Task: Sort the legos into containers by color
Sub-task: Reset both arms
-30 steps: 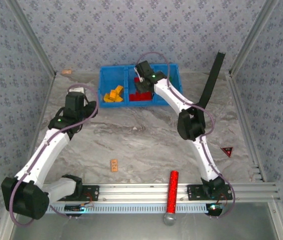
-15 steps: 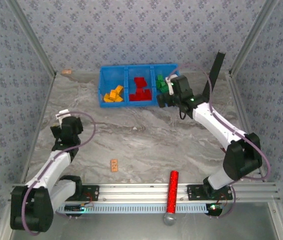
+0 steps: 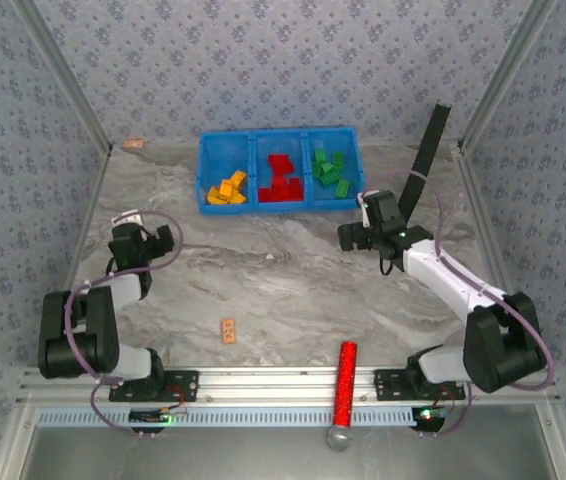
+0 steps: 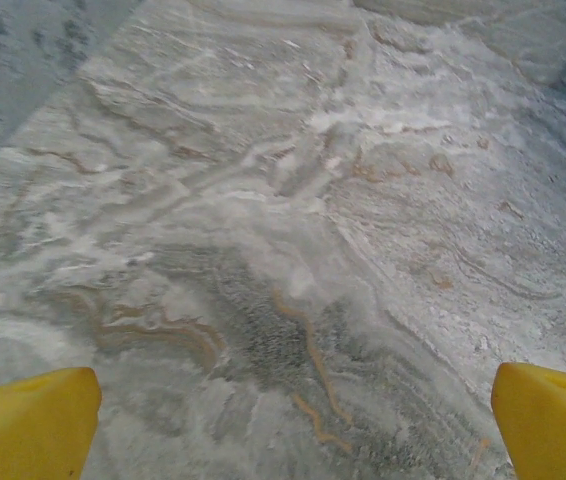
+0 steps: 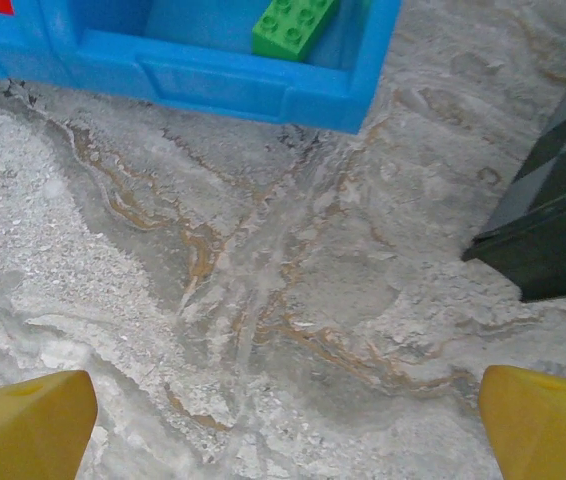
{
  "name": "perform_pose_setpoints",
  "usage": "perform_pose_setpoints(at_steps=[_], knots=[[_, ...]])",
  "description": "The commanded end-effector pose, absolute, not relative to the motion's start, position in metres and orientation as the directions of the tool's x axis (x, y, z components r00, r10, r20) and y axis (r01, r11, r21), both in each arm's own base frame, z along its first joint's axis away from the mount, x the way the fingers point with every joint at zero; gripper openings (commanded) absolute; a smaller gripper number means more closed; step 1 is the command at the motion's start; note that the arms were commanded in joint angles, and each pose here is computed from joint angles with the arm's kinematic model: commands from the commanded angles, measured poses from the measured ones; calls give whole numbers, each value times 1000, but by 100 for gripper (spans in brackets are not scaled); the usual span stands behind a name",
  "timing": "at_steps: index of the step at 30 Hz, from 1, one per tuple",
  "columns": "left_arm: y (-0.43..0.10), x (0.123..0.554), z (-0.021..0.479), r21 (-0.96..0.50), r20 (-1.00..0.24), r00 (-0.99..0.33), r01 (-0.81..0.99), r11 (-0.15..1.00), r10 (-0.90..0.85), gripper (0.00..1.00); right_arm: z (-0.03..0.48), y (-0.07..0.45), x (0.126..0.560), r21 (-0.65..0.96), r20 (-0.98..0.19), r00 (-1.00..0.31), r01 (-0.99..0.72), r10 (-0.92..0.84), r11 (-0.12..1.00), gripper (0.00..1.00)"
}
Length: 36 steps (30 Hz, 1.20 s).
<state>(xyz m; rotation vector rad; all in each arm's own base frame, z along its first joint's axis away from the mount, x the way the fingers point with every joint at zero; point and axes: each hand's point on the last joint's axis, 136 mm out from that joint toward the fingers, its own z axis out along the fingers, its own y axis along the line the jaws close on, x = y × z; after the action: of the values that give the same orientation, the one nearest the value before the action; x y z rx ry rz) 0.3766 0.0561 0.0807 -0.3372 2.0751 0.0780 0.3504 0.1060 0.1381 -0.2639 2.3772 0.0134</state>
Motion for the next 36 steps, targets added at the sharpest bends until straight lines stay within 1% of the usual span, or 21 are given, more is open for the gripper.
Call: perform_pose_setpoints(at_steps=[1,3,5,7,11,13,14,16,17,18,19,21,22,24,25,29,36], knots=[[43,401,98,-102,-885,-435,-169,980,-167,100,141,91,340,-92,-691,-701,-156,-176,983,100],[35,405,97,-90,-882,-451,-129,988,-139,100,143,84,335,-101,-699,-695,-140,-170,985,100],[17,410,93,-42,-887,-457,-51,998,-61,100,146,75,331,-110,-715,-681,-110,-156,988,100],[10,411,92,4,-884,-468,-44,999,-17,100,152,64,328,-106,-742,-658,-73,-128,992,100],[10,411,92,8,-883,-470,-48,999,-15,100,161,43,328,-60,-819,-572,3,-48,998,100],[15,409,93,40,-889,-459,-93,995,-7,100,165,33,329,-74,-864,-501,23,-53,997,100],[25,405,96,56,-900,-434,-166,985,-22,100,165,27,328,-72,-891,-453,51,-41,996,100],[41,387,99,23,-943,-326,-278,960,-72,100,167,16,327,-54,-937,-348,84,-21,995,100],[46,383,100,-15,-967,-242,-276,961,-85,100,168,8,325,-46,-952,-306,110,-10,993,100],[45,379,95,-21,-960,-265,-265,964,-94,100,166,2,323,-41,-959,-282,127,-4,991,100],[43,380,92,-15,-940,-325,-261,965,-103,100,164,-4,322,-36,-963,-270,141,4,989,100],[35,393,93,35,-943,-330,-228,973,-44,100,157,-15,322,-35,-961,-275,164,11,986,100],[30,391,90,48,-932,-361,-215,975,-33,100,155,-18,323,-40,-961,-277,167,8,985,100],[30,393,93,47,-940,-340,-213,976,-29,100,149,-22,327,-71,-959,-282,152,-25,986,100],[30,391,91,47,-933,-357,-212,976,-32,100,145,-22,330,-80,-957,-288,140,-37,987,100],[29,392,92,48,-936,-350,-211,976,-29,100,130,-25,343,-66,-956,-292,116,-29,991,100],[29,393,91,38,-933,-358,-200,979,-37,100,116,-14,373,-34,-947,-321,25,-25,999,100]])
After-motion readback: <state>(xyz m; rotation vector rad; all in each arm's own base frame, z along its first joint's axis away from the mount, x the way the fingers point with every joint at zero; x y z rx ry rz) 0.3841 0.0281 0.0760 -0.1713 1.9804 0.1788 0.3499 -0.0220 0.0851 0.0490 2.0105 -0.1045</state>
